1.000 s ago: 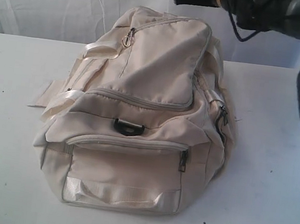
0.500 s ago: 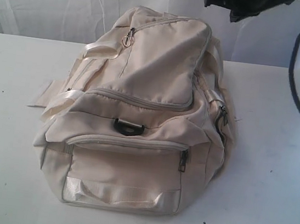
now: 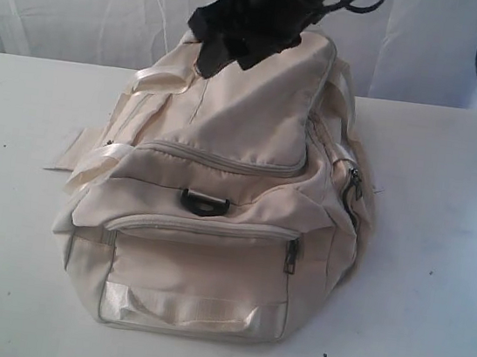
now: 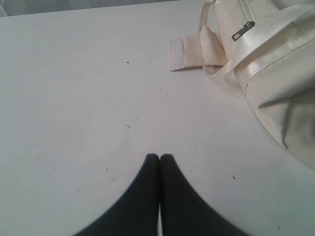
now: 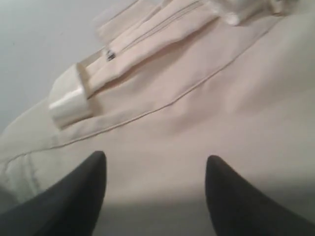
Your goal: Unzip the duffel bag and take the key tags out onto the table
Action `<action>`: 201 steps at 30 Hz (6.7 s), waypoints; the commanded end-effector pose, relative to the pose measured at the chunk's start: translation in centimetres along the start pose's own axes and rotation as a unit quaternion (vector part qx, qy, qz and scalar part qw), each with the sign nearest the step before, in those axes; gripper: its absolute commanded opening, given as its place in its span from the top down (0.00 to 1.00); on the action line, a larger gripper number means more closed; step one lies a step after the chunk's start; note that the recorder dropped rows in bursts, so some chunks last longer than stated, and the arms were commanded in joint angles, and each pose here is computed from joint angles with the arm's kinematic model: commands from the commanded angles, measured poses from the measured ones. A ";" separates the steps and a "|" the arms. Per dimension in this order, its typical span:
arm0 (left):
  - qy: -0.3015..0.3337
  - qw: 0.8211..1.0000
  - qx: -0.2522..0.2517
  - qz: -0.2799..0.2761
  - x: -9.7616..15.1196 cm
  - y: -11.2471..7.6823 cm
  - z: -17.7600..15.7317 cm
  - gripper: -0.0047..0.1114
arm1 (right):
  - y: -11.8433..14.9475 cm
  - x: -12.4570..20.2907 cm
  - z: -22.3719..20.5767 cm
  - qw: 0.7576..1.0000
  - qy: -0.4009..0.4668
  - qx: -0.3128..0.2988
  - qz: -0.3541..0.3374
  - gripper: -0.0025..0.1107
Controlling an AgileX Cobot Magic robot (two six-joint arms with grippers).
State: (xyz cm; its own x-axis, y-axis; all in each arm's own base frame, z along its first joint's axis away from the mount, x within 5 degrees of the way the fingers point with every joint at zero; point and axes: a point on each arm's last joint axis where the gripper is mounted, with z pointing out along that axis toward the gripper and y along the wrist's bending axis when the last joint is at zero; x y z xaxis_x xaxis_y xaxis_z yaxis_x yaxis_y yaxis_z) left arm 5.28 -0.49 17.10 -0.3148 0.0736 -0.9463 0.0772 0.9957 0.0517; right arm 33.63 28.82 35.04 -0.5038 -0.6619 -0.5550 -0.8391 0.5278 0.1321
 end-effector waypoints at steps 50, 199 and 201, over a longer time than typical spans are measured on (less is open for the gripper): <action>-0.085 0.953 0.035 -0.289 -8.9 0.3 -0.5 0.95 | 10.1 21.0 -5.9 0.965 0.211 0.068 -0.136 0.98; 0.244 0.925 0.201 -0.210 -22.9 1.3 26.2 0.85 | -14.2 10.0 -0.3 0.931 -0.047 0.081 0.353 0.58; 0.247 0.925 0.199 -0.209 -22.5 1.4 26.6 0.95 | -14.2 10.0 -0.1 0.935 -0.044 0.081 0.343 0.77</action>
State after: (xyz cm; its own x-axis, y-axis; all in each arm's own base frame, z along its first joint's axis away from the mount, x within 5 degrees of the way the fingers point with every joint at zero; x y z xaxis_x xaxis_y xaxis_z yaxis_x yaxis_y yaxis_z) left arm 37.31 -2.17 30.20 -0.7799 -0.1878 -0.5971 0.1613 0.8614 -0.4816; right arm 40.22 14.67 27.62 -0.8992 -0.0860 -0.4291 -0.2600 0.8936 0.3658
